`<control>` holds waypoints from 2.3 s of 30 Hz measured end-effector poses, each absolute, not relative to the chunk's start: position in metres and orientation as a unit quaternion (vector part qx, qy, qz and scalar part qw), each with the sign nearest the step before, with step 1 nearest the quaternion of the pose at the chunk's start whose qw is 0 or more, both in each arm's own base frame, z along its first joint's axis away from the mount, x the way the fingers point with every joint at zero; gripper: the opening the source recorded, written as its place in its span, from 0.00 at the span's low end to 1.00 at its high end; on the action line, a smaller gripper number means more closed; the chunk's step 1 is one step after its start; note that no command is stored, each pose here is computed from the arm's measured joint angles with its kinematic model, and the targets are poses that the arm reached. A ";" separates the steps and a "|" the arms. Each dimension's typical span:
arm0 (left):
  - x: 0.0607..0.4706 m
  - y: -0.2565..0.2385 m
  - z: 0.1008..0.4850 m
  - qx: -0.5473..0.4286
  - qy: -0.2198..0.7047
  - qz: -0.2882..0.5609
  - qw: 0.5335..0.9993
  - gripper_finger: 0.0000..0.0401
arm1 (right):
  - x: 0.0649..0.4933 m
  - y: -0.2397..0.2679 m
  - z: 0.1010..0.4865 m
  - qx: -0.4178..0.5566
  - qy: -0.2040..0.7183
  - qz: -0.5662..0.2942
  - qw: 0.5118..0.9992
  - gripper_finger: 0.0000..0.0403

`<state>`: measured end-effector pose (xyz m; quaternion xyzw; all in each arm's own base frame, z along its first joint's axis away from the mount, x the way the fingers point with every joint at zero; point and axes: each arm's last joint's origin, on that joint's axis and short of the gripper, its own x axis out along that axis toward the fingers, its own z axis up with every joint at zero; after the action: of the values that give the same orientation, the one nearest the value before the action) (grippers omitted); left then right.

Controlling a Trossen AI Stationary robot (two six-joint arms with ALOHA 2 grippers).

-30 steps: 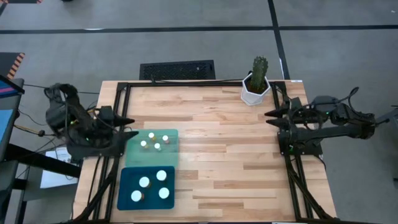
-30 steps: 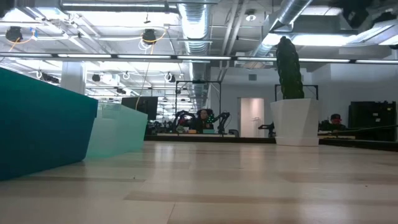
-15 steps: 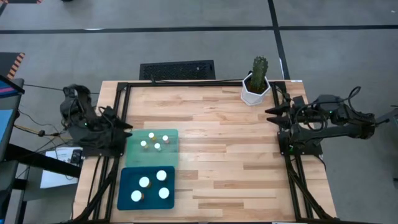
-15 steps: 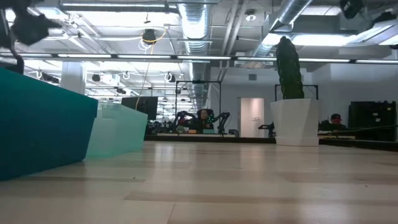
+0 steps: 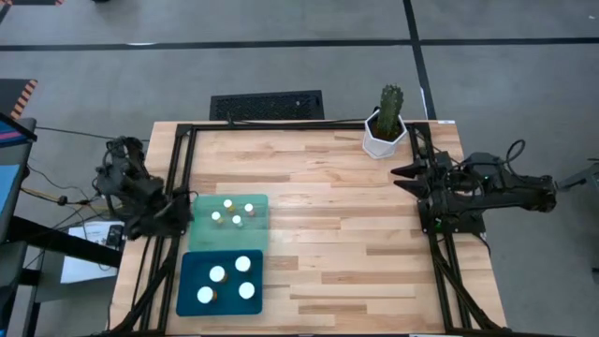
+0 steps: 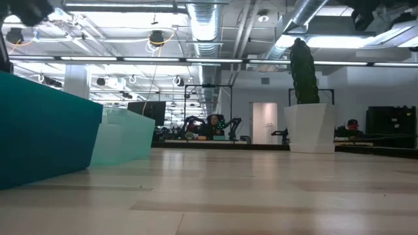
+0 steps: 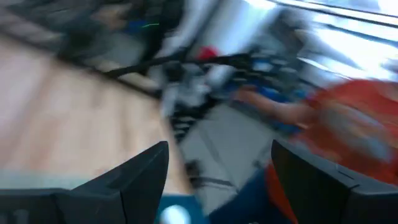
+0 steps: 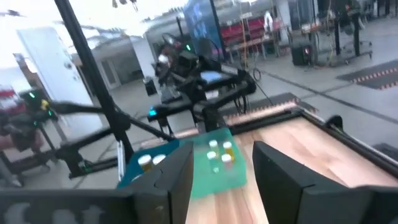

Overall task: Pick and place medicine bottles into bin by pill shape (circle, oval)
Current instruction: Return to Home Position

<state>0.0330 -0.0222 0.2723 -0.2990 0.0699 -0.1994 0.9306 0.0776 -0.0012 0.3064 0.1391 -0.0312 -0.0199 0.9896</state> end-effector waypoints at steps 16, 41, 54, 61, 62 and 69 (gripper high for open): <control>0.051 -0.070 0.216 -0.192 -0.105 -0.409 0.886 0.69 | 0.077 0.000 0.251 0.181 -0.091 0.009 0.979 0.43; 0.059 -0.075 0.181 -0.071 -0.055 -0.338 0.937 0.69 | 0.098 0.003 0.170 0.186 -0.020 0.013 0.982 0.43; 0.063 -0.071 0.174 -0.067 -0.024 -0.248 0.966 0.69 | 0.098 0.001 0.167 0.165 -0.009 -0.003 0.986 0.43; 0.062 -0.071 0.174 -0.073 -0.023 -0.252 0.965 0.69 | 0.098 0.000 0.167 0.165 -0.008 -0.006 0.986 0.43; 0.062 -0.071 0.174 -0.069 -0.023 -0.256 0.964 0.69 | 0.098 0.000 0.167 0.165 -0.008 -0.006 0.986 0.43; 0.062 -0.072 0.174 -0.022 -0.036 -0.260 0.965 0.69 | 0.098 0.000 0.167 0.165 -0.010 -0.005 0.986 0.43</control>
<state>0.0621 -0.0718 0.1738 -0.0216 -0.0360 -0.2597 0.9648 0.0982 0.0004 0.1670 0.1652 -0.0096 -0.0054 0.9862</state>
